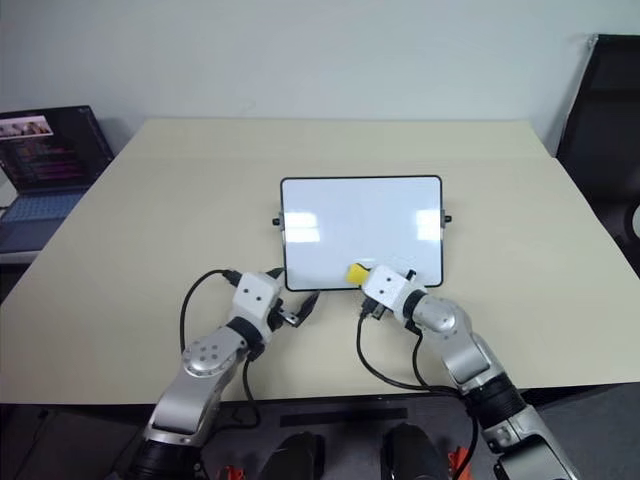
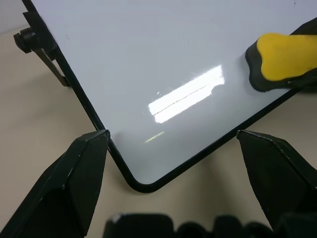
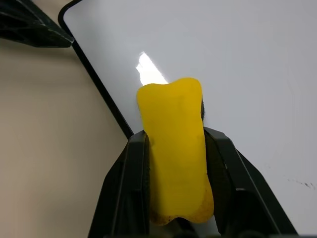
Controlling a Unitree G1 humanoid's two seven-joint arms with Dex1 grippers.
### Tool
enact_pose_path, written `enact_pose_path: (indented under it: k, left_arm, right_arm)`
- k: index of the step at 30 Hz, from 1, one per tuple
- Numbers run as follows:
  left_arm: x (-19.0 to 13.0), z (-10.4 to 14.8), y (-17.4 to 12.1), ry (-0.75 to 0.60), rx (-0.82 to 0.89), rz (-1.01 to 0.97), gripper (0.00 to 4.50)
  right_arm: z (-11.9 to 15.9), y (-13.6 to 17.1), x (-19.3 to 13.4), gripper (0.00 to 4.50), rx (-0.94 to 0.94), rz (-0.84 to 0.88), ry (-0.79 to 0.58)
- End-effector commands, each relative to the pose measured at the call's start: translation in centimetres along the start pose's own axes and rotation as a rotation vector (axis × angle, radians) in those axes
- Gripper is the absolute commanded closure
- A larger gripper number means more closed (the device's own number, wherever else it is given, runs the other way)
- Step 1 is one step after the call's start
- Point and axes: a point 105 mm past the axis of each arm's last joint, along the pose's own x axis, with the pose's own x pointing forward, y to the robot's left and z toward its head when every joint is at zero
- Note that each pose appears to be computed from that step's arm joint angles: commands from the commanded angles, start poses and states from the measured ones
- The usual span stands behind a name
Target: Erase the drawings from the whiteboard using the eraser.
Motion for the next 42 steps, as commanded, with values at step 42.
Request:
enact_pose_path:
  k: [42]
  left_arm:
    - [1.2,6.0,-8.4,-0.243,0.079,-0.731,0.0]
  right_arm:
    - [-6.8,-8.2,-12.6,3.31,0.647,-0.496,0.278]
